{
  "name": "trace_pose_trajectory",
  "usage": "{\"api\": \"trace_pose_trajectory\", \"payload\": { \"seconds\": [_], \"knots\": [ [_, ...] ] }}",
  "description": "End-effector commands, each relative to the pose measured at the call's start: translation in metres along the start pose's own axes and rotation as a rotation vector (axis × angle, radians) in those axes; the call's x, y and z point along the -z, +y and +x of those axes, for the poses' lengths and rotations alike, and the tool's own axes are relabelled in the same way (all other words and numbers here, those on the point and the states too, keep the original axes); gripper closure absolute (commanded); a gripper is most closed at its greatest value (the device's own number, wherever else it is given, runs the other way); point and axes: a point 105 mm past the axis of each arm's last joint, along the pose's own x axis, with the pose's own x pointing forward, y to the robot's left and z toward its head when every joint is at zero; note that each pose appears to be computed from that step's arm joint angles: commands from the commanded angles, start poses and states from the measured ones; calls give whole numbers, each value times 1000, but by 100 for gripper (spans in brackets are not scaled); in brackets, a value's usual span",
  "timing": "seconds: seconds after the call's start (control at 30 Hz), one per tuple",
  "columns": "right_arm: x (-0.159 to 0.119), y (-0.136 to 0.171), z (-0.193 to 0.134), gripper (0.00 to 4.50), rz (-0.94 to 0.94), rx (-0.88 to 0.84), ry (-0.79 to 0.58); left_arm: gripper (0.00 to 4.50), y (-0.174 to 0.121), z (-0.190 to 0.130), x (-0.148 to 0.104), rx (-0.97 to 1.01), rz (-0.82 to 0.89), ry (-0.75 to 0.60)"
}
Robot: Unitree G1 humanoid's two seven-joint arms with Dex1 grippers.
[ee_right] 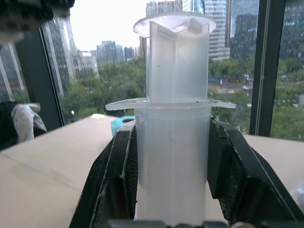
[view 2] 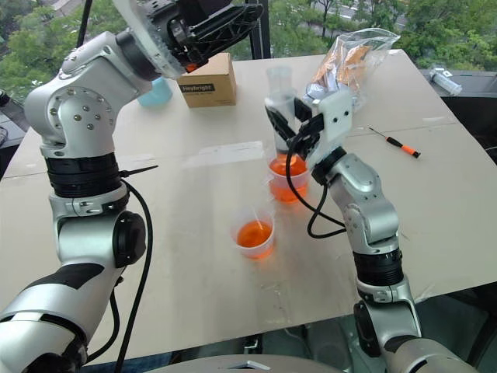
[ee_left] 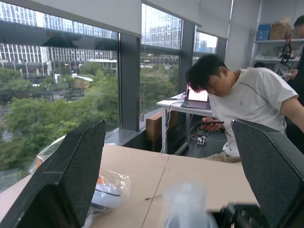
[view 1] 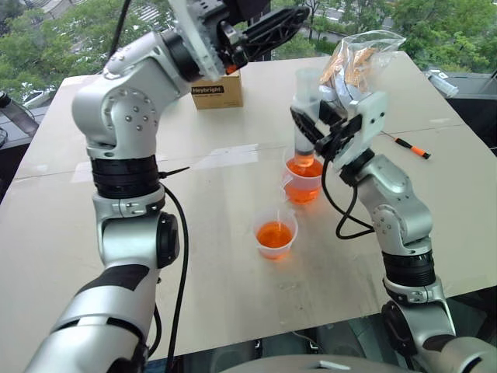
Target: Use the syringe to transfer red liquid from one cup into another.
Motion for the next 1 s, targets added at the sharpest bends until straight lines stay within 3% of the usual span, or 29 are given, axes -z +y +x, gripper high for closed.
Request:
{"api": "trace_pose_trajectory", "payload": {
  "seconds": [0.03, 0.33, 0.77, 1.0],
  "knots": [
    [-32, 1, 0, 301, -3, -29, -121, 23, 6, -9, -20, -13, 70, -22],
    [-39, 1, -2, 301, 96, -86, -166, 23, 6, -23, -9, -53, 73, 25],
    [-25, -4, -5, 301, 34, -120, -110, 23, 4, -29, -5, -66, 83, 40],
    [-58, 10, -4, 301, 29, -246, -194, 23, -3, -28, -10, 3, 75, 26]
  ]
}}
